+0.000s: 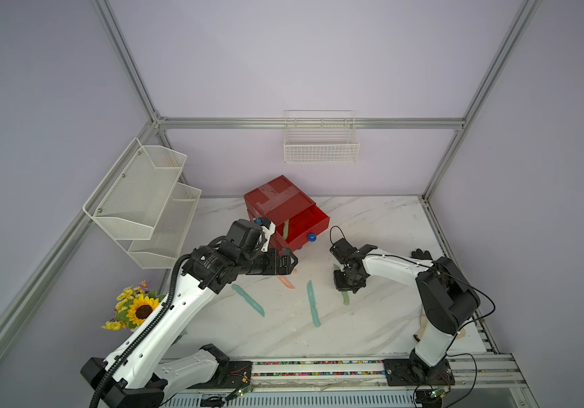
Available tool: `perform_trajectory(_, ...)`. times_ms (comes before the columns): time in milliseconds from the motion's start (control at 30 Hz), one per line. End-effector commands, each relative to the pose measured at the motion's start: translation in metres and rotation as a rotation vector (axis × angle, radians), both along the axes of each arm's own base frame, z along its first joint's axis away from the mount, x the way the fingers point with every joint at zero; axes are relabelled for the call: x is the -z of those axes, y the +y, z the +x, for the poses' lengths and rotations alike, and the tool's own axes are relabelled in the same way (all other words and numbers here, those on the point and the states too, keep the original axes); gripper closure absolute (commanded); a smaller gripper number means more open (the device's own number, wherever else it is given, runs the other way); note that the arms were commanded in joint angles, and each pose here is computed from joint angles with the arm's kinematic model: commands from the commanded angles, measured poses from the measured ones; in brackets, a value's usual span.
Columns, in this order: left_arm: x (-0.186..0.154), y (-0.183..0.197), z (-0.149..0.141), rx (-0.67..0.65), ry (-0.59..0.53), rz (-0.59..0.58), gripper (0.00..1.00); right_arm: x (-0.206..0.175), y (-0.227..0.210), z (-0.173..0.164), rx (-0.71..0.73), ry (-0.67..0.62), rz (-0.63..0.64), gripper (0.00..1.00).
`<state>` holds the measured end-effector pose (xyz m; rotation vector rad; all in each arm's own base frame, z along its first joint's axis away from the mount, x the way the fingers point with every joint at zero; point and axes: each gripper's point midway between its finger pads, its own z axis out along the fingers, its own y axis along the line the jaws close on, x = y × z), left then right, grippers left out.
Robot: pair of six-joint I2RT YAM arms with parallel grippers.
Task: Place the fruit knives into the drawer by color
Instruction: Pick up the fruit knife from the center of the board.
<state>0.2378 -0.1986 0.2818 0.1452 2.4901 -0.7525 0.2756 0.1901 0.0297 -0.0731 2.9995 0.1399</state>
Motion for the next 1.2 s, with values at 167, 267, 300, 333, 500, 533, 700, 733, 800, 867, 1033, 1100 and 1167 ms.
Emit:
perform_trajectory(167,-0.027,-0.032,0.007,0.06,-0.044,-0.07,0.0,-0.071,0.0,-0.015,0.074,-0.103,0.149,0.85)
perform_trajectory(267,-0.033,-0.047,0.011,0.09,-0.036,-0.088,0.0,-0.099,0.001,-0.018,0.082,-0.142,0.198,0.85)
perform_trajectory(300,-0.035,-0.053,0.011,0.101,-0.036,-0.095,0.0,-0.108,0.001,-0.019,0.082,-0.156,0.211,0.85)
perform_trajectory(333,-0.037,-0.058,0.014,0.111,-0.037,-0.101,0.0,-0.119,0.003,-0.019,0.08,-0.175,0.231,0.85)
perform_trajectory(500,-0.042,-0.086,0.023,0.168,-0.036,-0.135,0.0,-0.175,0.017,-0.017,0.061,-0.26,0.346,0.84)
perform_trajectory(533,-0.043,-0.091,0.024,0.181,-0.035,-0.137,0.0,-0.185,0.022,-0.017,0.051,-0.272,0.365,0.84)
perform_trajectory(700,-0.038,-0.116,0.034,0.221,-0.03,-0.133,0.0,-0.221,0.047,-0.02,-0.011,-0.305,0.424,0.83)
perform_trajectory(733,-0.04,-0.119,0.037,0.225,-0.037,-0.134,0.0,-0.228,0.053,-0.021,-0.025,-0.31,0.437,0.83)
perform_trajectory(800,-0.044,-0.122,0.042,0.224,-0.054,-0.139,0.0,-0.239,0.061,-0.025,-0.037,-0.322,0.46,0.83)
perform_trajectory(867,-0.048,-0.124,0.047,0.219,-0.076,-0.141,0.0,-0.25,0.066,-0.027,-0.035,-0.329,0.494,0.83)
perform_trajectory(1033,-0.052,-0.125,0.054,0.203,-0.111,-0.145,0.0,-0.273,0.066,-0.034,-0.021,-0.364,0.572,0.83)
perform_trajectory(1100,-0.056,-0.126,0.056,0.199,-0.131,-0.157,0.0,-0.281,0.066,-0.037,-0.02,-0.373,0.6,0.84)
perform_trajectory(1167,-0.056,-0.128,0.058,0.2,-0.136,-0.171,0.0,-0.284,0.067,-0.038,-0.021,-0.377,0.616,0.83)
